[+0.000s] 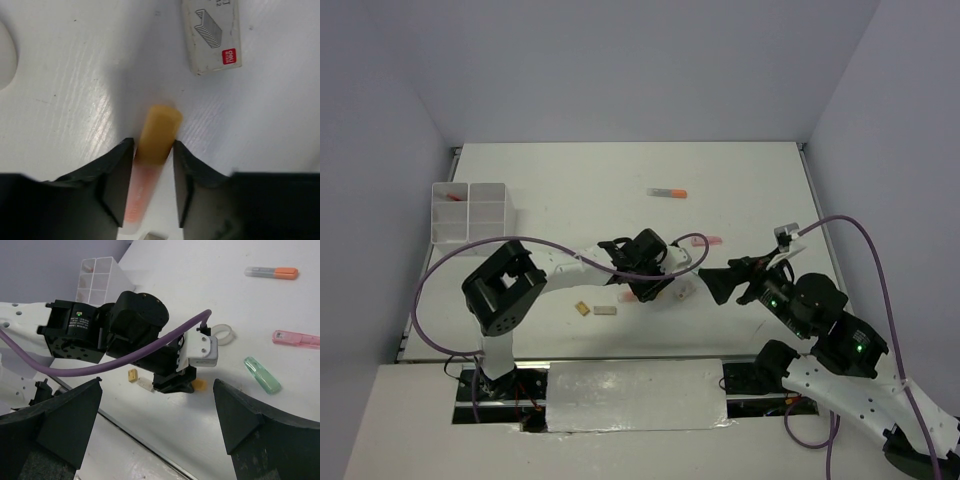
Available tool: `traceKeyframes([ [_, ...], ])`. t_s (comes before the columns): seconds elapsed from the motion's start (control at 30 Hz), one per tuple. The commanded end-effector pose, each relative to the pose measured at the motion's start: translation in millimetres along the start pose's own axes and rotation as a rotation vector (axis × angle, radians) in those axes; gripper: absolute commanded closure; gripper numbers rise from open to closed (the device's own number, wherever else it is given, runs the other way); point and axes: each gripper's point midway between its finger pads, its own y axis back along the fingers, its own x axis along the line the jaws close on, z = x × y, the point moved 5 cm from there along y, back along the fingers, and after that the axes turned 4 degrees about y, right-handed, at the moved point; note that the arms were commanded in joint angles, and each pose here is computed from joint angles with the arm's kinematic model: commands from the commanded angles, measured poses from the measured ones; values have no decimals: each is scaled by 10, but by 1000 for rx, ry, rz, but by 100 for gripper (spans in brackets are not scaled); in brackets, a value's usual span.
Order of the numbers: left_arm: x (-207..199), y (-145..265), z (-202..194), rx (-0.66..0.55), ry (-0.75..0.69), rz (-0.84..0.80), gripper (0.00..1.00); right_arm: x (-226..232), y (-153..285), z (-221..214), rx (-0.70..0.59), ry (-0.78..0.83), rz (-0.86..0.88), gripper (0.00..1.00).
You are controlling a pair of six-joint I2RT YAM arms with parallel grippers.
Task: Sort the stationery into containers
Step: Pick up the stationery from the center of the board, then place the stationery in the storage box.
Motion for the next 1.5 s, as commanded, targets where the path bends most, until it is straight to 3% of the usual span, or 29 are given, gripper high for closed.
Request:
traceKeyframes([
  [0.0, -14, -81, -153, 71, 12, -1, 54, 10, 105, 187, -59, 11, -5, 0],
  [0.13, 19, -71, -165, 61, 15, 25, 75, 8, 133, 207, -70, 8, -3, 0],
  [0.2, 56, -22, -111, 32, 21, 62, 88, 19, 163, 237, -84, 1, 6, 0],
  [0.23, 99, 3, -47, 6, 28, 85, 99, 19, 173, 243, -87, 0, 7, 0],
  [0.4, 513, 515, 438, -213, 178, 271, 100, 26, 230, 286, -108, -6, 17, 0],
  [0.53, 930, 1365, 819, -542, 383, 424, 100, 6, 173, 229, -95, -3, 6, 0],
  [0.67, 1399, 2128, 763, -752, 580, 660, 100, 34, 119, 185, -82, 6, 28, 0],
  [0.77, 1821, 2775, 466, -918, 757, 936, 100, 77, 90, 181, -89, 3, 61, 0],
  [0.9, 2169, 3386, 37, -1122, 975, 1135, 100, 119, 31, 140, -93, -3, 96, 0],
  [1.03, 2462, 3618, -342, -1274, 1051, 1228, 100, 150, -56, 58, -76, 0, 126, 0],
  [1.07, 2490, 3710, -322, -1362, 1049, 1220, 100, 153, -77, 48, -73, 4, 128, 0],
  [1.2, 2641, 3781, -467, -1490, 1037, 1229, 100, 172, -161, -31, -52, 12, 146, 0],
  [1.3, 2821, 3838, -540, -1525, 1001, 1221, 100, 188, -212, -62, -40, 21, 157, 0],
  [1.47, 3080, 3694, -645, -1479, 1004, 1249, 100, 178, -284, -119, -21, 34, 149, 0],
])
